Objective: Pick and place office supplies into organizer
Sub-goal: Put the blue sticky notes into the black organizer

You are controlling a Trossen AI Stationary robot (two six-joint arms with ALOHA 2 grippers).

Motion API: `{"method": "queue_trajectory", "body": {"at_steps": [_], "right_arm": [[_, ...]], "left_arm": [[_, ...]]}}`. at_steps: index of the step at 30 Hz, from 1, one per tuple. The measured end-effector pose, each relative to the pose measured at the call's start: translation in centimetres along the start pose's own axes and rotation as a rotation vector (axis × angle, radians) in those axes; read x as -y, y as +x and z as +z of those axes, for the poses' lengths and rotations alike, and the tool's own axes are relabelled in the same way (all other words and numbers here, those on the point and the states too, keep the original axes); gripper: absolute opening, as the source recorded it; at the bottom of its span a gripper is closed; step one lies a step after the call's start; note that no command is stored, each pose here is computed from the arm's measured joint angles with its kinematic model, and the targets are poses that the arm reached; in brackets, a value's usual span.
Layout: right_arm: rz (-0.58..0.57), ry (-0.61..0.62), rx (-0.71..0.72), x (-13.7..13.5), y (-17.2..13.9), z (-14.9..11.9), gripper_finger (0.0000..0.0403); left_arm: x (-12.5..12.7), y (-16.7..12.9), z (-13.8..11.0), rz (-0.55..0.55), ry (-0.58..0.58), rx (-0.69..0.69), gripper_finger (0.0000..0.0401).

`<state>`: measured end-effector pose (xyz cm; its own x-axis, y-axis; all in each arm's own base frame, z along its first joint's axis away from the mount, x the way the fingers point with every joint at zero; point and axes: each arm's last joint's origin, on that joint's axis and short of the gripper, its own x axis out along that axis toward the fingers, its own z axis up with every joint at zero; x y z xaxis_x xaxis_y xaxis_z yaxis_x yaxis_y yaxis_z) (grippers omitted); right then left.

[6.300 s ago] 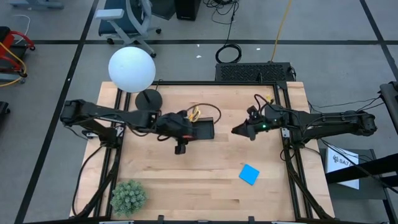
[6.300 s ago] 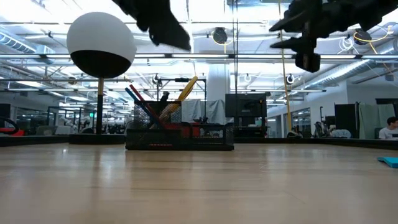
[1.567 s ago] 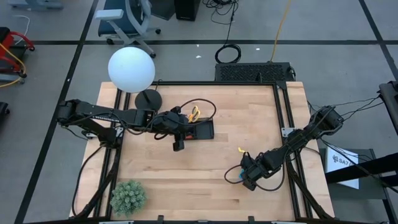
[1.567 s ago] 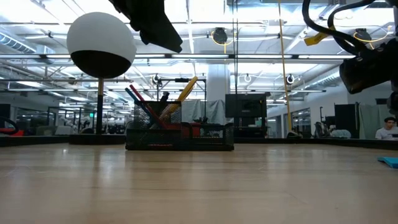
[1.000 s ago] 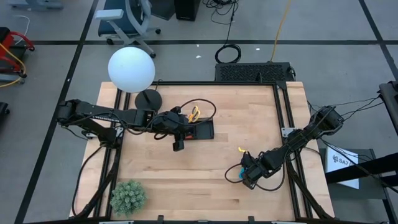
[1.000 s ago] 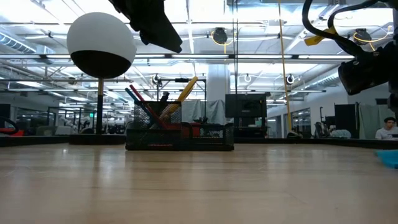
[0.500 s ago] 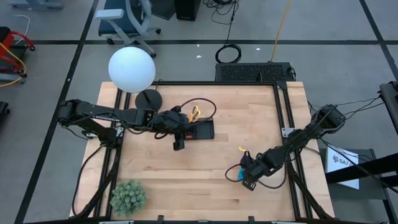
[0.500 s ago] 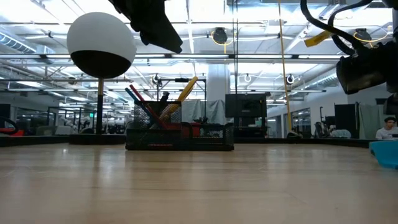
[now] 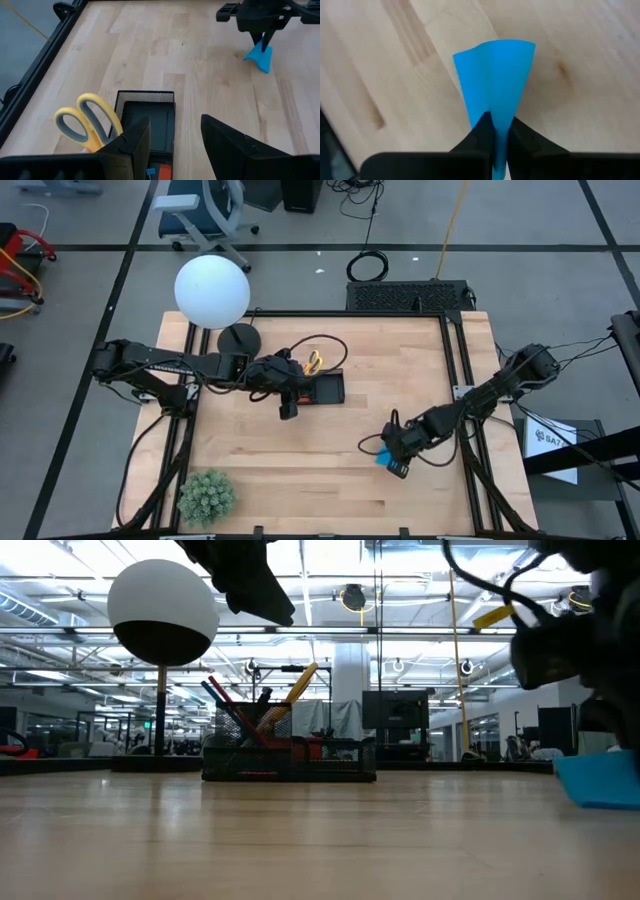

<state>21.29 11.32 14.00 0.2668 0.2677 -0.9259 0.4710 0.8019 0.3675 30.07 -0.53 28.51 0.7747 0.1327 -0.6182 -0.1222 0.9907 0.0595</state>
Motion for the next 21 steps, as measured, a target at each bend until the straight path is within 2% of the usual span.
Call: {"method": "queue_trajectory", "body": {"at_steps": [5,8,15,21], "right_arm": [[0.081,-0.009,0.008,0.4,-0.3,1.8,0.0015],[0.114,0.001,0.021,0.8,-0.6,2.9,0.0015],[0.183,0.014,0.113,1.9,-1.2,5.6,0.0015],[0.264,0.056,0.251,2.7,-2.2,8.3,0.0015]], "left_arm": [[0.0,-0.2,0.1,-0.002,-0.009,0.010,0.0170],[0.0,-1.3,0.7,-0.008,-0.019,0.068,0.0170],[-1.0,-4.7,1.8,0.051,-0.043,0.205,0.0170],[-2.1,-6.9,2.3,0.092,-0.046,0.287,0.0170]]}}
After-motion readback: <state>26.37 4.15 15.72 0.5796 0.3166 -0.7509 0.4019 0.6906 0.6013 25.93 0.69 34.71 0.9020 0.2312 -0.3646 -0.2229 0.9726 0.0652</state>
